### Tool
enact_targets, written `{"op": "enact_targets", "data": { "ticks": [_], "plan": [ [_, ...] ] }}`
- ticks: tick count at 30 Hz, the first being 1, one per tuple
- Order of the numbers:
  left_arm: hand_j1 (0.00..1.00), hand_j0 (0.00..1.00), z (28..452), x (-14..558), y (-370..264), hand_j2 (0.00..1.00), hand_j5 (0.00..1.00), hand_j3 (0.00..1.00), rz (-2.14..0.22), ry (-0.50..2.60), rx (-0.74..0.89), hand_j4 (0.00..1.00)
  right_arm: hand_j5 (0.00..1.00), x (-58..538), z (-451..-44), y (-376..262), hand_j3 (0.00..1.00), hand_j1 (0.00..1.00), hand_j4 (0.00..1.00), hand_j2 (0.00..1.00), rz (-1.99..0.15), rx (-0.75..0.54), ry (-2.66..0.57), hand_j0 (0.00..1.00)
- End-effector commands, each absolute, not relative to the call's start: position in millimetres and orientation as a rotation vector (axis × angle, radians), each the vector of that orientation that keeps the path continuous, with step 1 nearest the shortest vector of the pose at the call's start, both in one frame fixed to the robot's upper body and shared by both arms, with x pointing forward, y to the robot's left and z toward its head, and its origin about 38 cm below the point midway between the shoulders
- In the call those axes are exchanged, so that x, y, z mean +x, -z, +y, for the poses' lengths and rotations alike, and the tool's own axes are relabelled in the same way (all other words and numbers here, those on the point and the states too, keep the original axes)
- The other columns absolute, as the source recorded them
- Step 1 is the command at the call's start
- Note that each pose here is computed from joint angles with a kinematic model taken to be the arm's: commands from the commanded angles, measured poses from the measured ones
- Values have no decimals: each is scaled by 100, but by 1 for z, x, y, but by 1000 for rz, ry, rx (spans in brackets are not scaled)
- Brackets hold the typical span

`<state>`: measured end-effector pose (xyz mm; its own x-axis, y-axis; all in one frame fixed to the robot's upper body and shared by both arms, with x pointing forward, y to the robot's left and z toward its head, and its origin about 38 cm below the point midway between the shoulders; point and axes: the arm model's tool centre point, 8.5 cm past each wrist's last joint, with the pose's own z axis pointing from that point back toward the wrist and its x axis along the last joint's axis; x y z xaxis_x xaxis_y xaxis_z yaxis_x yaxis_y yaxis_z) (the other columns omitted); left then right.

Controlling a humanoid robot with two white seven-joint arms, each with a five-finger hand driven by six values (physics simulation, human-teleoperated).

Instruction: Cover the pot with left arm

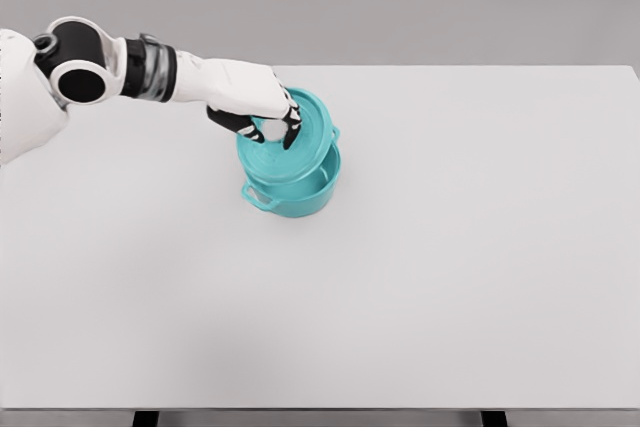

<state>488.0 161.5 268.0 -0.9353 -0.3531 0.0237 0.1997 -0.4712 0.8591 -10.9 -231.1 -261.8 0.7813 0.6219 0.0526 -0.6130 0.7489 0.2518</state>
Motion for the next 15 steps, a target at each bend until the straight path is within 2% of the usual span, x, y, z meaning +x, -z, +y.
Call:
{"op": "enact_targets", "data": {
  "ticks": [1, 15],
  "plan": [
    [46, 46, 159, 489, -265, 46, 46, 46, -1386, 2440, 226, 46, 100, -10, -231, 262, 100, 100, 100, 100, 34, 263, -675, 100],
    [56, 56, 155, 487, -256, 56, 56, 56, -1369, 2457, 208, 56, 100, -11, -231, 262, 100, 100, 100, 100, 35, 263, -675, 100]
  ]
}}
